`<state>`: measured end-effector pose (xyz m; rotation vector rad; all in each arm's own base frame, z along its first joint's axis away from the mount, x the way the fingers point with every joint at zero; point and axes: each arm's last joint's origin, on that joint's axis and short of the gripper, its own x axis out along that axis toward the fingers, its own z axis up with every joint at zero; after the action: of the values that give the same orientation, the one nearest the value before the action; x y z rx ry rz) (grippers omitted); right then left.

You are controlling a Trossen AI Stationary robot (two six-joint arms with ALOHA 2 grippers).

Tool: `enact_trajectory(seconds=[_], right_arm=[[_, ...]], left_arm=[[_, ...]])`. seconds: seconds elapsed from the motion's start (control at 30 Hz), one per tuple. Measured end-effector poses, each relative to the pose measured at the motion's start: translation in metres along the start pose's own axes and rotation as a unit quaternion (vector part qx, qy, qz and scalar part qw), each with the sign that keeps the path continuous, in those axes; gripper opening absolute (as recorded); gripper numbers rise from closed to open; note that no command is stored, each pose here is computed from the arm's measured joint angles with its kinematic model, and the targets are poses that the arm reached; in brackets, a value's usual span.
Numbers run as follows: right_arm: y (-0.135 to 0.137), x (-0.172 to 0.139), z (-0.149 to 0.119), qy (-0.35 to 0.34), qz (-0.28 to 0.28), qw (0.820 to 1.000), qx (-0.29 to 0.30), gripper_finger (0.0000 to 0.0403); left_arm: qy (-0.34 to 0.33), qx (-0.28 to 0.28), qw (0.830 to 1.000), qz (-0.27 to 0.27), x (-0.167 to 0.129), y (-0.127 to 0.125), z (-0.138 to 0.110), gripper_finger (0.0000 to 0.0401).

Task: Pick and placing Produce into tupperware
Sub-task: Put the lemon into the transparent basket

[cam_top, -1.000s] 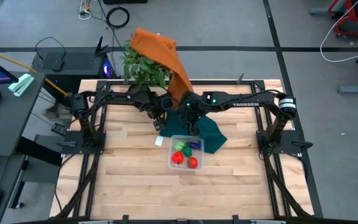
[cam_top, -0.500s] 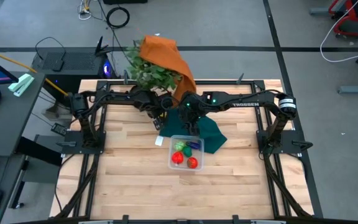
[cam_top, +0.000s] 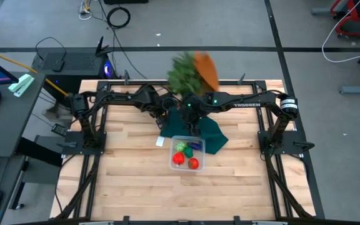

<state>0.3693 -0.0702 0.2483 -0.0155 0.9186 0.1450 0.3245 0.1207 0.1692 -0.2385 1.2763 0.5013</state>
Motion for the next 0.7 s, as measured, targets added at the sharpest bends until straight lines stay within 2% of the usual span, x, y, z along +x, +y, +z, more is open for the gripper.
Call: enact_trajectory(seconds=[0.13,0.43,0.57,0.7], right_arm=[[0.000,0.000,0.000,0.000,0.000,1.000,0.000,0.0203],[-0.001,0.000,0.000,0.000,-0.001,1.000,-0.003,0.0203],[0.000,0.000,0.000,0.001,0.000,1.000,-0.005,0.0203],[0.000,0.000,-0.001,0.003,0.000,1.000,-0.004,0.0203]], left_arm=[[-0.010,-0.011,1.000,-0.003,-0.006,0.000,0.001,0.0231],[-0.080,-0.022,0.996,-0.014,-0.039,0.005,0.006,0.0218],[-0.074,-0.020,0.996,-0.051,-0.039,0.007,0.005,0.0216],[-0.074,-0.027,0.995,-0.055,-0.039,0.007,0.006,0.0225]])
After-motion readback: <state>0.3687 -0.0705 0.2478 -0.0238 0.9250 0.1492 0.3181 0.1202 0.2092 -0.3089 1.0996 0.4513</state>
